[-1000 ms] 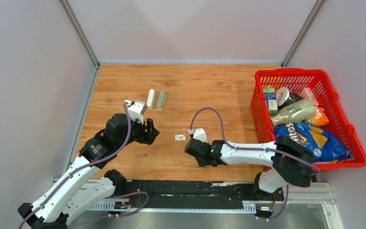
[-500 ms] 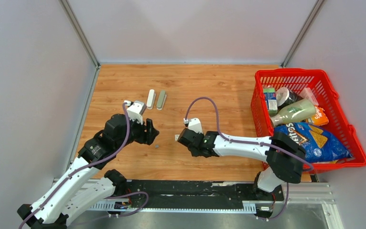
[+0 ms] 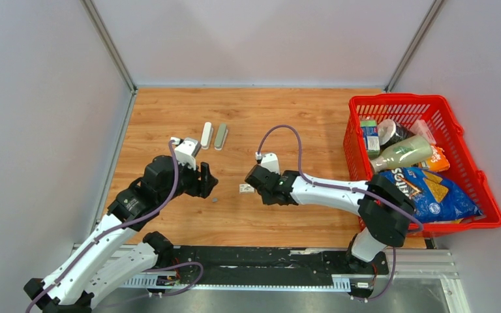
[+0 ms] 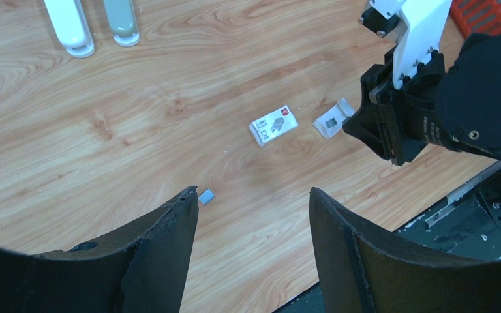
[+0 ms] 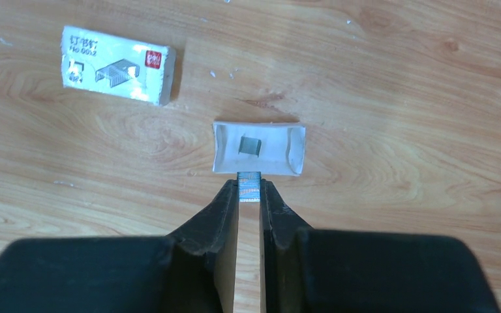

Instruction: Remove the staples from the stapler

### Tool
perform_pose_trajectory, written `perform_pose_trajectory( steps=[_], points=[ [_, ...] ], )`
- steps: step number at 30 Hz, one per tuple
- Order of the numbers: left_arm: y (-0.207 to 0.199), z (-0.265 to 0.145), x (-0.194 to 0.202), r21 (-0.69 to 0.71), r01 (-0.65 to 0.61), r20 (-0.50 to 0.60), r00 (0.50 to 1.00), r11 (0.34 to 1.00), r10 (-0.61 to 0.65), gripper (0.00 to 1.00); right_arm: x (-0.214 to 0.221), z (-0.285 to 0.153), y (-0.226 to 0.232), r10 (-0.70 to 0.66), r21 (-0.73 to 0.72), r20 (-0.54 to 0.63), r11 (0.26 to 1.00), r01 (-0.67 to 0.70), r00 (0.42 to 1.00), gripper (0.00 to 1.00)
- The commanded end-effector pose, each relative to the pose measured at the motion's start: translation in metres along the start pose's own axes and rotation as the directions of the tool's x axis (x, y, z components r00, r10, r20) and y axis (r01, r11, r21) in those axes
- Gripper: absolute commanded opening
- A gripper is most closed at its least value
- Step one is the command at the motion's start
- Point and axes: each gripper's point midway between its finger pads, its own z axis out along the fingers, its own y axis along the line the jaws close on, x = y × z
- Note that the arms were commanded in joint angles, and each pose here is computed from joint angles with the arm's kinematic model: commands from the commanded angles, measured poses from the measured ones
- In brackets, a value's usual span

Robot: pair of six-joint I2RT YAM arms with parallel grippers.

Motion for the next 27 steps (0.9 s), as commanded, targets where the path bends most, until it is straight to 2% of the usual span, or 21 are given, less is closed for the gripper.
perform_pose_trajectory(
  steps=[1, 27],
  points=[
    [-0.004, 0.0, -0.008, 0.014, -0.022, 0.024, 0.999, 1.0, 0.022, 0.7, -0.022, 0.006, 0.007, 0.038, -0.023, 0.037, 0.999, -0.037, 0.999, 0.15],
    [-0.002, -0.004, -0.006, 0.01, -0.031, 0.028, 0.999, 0.999, 0.031, 0.71, -0.029, 0.024, 0.02, 0.047, -0.037, 0.02, 0.998, -0.047, 0.999, 0.15]
  ],
)
